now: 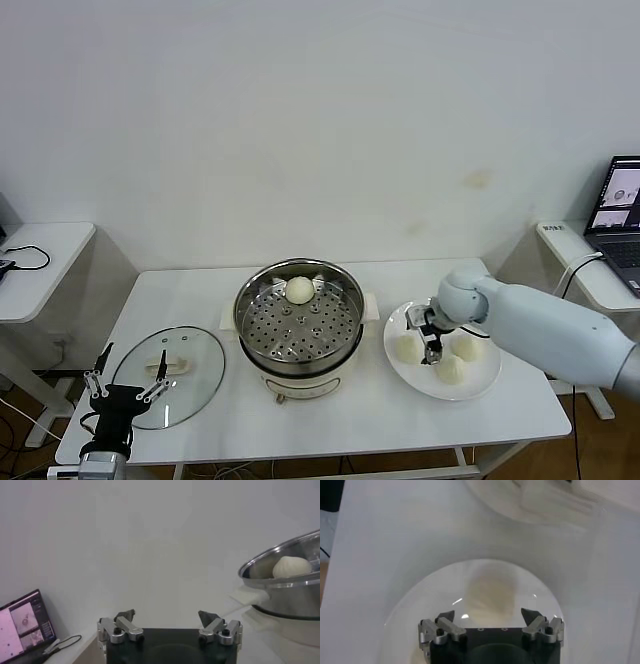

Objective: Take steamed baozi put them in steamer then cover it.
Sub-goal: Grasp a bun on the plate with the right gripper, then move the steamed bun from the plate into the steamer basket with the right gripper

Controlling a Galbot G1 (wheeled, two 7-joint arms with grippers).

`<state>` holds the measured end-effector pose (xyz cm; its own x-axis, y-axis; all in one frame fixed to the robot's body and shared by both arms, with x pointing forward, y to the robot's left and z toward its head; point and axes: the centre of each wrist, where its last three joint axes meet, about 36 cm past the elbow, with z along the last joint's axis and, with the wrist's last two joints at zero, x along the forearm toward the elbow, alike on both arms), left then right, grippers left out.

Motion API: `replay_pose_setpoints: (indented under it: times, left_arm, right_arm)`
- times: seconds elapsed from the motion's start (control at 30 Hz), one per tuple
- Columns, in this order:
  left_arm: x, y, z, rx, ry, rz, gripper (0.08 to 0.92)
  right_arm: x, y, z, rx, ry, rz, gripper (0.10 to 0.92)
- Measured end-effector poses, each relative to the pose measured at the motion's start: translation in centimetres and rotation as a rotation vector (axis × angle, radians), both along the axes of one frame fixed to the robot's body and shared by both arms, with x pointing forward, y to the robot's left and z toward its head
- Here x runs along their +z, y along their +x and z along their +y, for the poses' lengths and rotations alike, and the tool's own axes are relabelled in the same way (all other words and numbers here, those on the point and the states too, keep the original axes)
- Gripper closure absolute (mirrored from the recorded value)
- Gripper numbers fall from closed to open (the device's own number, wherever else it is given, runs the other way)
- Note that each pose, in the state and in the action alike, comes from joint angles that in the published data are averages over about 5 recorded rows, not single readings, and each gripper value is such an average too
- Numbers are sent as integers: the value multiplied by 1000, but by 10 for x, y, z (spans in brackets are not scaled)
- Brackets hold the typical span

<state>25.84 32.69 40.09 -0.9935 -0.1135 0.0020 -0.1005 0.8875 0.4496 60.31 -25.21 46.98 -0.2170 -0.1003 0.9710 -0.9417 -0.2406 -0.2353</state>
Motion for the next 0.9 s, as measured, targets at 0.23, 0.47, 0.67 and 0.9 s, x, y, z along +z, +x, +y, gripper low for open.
replay_pose_setpoints:
  times: [0.23,0.47,0.67,0.9]
  left_arm:
    - [0,0,0,0,0,0,177]
    - [0,0,-1,1,-2,-2,177]
    - [1,-1,0,2,0,-4,177]
    - [1,-1,0,3,1,-8,177]
  right_arm:
    - [-12,-1,2,-3,-10,10,336]
    - [-17,1,5,-2,-12,6,409]
    - [-12,3,3,-1,-9,5,487]
    - [11,8,-2,1,-7,4,513]
